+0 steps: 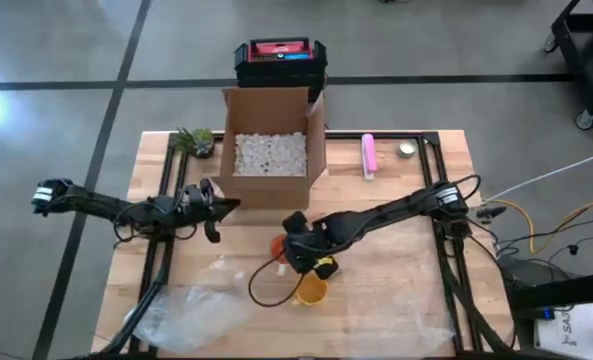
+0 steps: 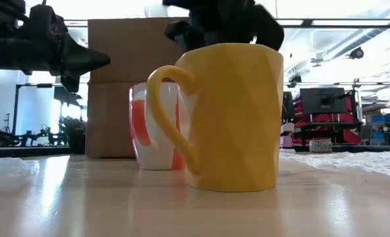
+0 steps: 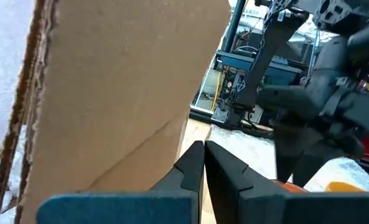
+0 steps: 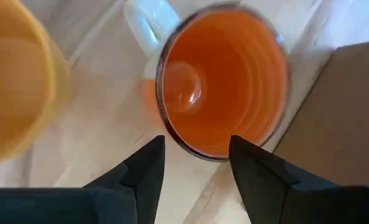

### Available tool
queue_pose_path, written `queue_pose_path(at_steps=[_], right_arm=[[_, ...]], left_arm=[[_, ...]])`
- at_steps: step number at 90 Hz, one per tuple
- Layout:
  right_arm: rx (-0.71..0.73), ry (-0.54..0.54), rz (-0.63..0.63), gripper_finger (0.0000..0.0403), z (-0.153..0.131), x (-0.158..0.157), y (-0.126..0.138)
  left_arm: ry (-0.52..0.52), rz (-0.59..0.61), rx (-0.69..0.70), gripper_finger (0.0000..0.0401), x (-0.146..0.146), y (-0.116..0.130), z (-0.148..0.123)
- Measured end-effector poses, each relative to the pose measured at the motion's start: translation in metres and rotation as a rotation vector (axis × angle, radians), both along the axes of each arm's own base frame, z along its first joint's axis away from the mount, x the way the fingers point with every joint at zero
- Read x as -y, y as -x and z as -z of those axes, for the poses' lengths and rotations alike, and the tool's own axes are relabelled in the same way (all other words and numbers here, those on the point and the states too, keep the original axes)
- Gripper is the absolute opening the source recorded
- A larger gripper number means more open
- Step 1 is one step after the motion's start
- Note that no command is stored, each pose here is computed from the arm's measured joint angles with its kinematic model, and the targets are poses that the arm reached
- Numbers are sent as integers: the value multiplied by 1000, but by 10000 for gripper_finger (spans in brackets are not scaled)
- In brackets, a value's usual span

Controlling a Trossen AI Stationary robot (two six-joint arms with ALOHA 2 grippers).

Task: Wrap mug
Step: Wrap the orange mug in the right transparent bubble wrap

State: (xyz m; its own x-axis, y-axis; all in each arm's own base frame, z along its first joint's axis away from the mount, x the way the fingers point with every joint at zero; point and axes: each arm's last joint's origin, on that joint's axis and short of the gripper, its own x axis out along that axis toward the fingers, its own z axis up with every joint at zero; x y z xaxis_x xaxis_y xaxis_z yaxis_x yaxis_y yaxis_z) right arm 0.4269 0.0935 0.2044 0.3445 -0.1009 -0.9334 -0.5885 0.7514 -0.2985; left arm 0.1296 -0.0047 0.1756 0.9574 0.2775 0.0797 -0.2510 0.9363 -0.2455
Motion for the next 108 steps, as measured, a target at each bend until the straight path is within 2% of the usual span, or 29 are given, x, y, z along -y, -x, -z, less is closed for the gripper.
queue_pose_path(at_steps=[20, 32, 57, 65, 74, 83, 97, 108], right_arm=[[12, -6, 6, 152, 5, 3, -4], [41, -78, -27, 141, 4, 2, -8], [-37, -38, -80, 113, 38, 2, -15], [-60, -38, -89, 94, 44, 2, -15], [-61, -33, -92, 52, 42, 2, -15], [-67, -19, -103, 10, 36, 3, -12], [-86, 56, -55, 9, 0, 9, 4], [-141, -3, 46, 5, -31, 13, 28]], left_arm=[[8, 1, 2, 0, 0, 0, 0], [11, 1, 4, 0, 0, 0, 0], [12, 3, 4, 0, 0, 0, 0], [12, 4, 4, 0, 0, 0, 0], [12, 4, 4, 0, 0, 0, 0], [12, 5, 4, 0, 0, 0, 0], [12, 5, 4, 0, 0, 0, 0], [15, 7, 1, 0, 0, 0, 0]])
